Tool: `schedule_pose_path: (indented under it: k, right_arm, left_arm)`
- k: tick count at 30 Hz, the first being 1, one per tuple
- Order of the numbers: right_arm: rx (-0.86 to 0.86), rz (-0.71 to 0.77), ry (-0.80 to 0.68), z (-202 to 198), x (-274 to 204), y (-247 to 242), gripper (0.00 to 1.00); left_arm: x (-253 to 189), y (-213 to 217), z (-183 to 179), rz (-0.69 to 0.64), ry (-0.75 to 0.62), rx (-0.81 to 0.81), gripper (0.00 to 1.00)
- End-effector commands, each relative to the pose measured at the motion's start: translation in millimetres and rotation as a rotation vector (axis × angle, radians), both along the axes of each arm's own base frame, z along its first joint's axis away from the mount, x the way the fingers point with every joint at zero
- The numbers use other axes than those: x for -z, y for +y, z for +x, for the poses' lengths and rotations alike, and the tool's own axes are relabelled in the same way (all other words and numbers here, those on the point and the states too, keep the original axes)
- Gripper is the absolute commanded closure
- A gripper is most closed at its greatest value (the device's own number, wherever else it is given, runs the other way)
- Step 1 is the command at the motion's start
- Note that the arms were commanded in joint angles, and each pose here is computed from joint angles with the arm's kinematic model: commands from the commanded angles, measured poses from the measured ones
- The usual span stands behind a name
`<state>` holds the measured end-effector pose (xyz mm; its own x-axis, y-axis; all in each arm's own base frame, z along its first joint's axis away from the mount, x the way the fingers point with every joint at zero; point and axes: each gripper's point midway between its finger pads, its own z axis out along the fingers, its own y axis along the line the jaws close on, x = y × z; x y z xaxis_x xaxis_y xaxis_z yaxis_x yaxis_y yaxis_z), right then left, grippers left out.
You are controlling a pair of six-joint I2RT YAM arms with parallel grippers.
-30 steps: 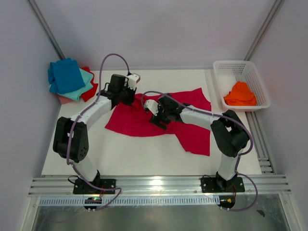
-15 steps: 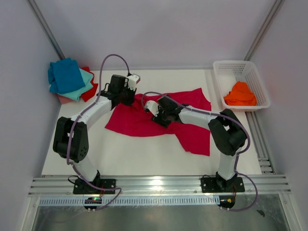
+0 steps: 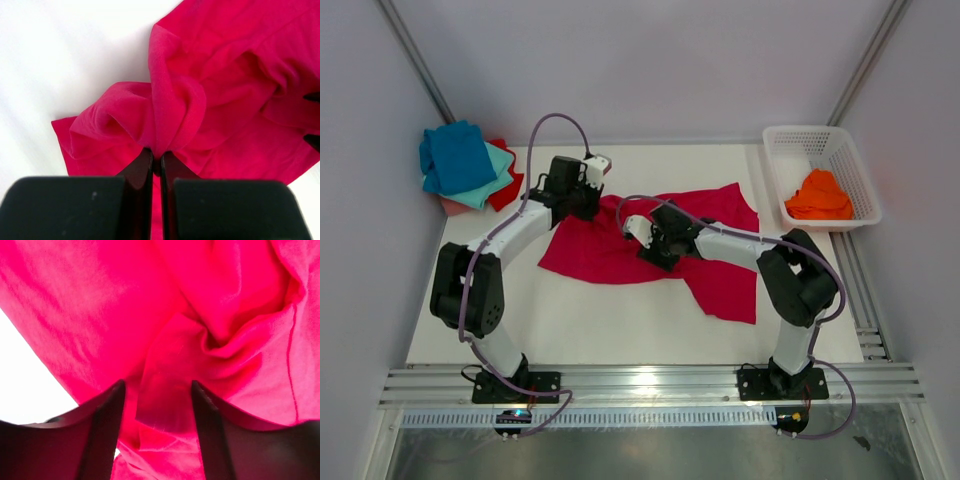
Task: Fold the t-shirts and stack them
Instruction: Flatten the tshirt out
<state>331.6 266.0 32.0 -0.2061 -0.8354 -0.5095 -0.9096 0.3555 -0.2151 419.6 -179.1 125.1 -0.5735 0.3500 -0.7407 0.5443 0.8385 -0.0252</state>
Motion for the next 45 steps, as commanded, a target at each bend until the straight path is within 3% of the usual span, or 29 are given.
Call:
schedule_pose_path:
  k: [1,2,3,6,8,14,28,37,41,45]
  right_arm:
    - [-0.011,0.025,-0.035,-1,-19,0,0.47]
    - [-0.007,0.025,-0.032,-2,-18,0,0.54]
    - [-0.007,0.022,-0.031,-2,-17,0,0.69]
    - [0.009,0.018,-0.031,0,-16,-1,0.93]
    - [0.015,0.013,-0.036,2,-15,-2,0.96]
    - [0.035,0.013,-0.087,13,-22,-2,0.97]
    - [0.457,0.151,-0.607,111,-164,-35,0.97]
    - [0.621,0.182,-0.763,135,-206,-54,0.97]
    - [0.666,0.178,-0.783,140,-217,-70,0.97]
    - [0.69,0.191,-0.789,136,-223,-82,0.97]
  left_arm:
    - [-14,-8,4,-0.032,-0.051,0.028,1.0]
    - [-14,-8,4,-0.033,-0.049,0.028,1.0]
    - [-13,-8,4,-0.035,-0.046,0.028,1.0]
    - [-10,-8,3,-0.034,-0.04,0.028,1.0]
    - [-8,-8,3,-0.032,-0.036,0.029,1.0]
    - [-14,-6,4,-0.025,-0.053,0.028,1.0]
    - [-8,-2,8,-0.003,-0.047,0.008,1.0]
    - [4,-3,7,0.014,-0.013,0.023,1.0]
    - [4,22,27,0.126,-0.06,-0.097,1.0]
    - [-18,37,60,0.258,-0.163,-0.119,1.0]
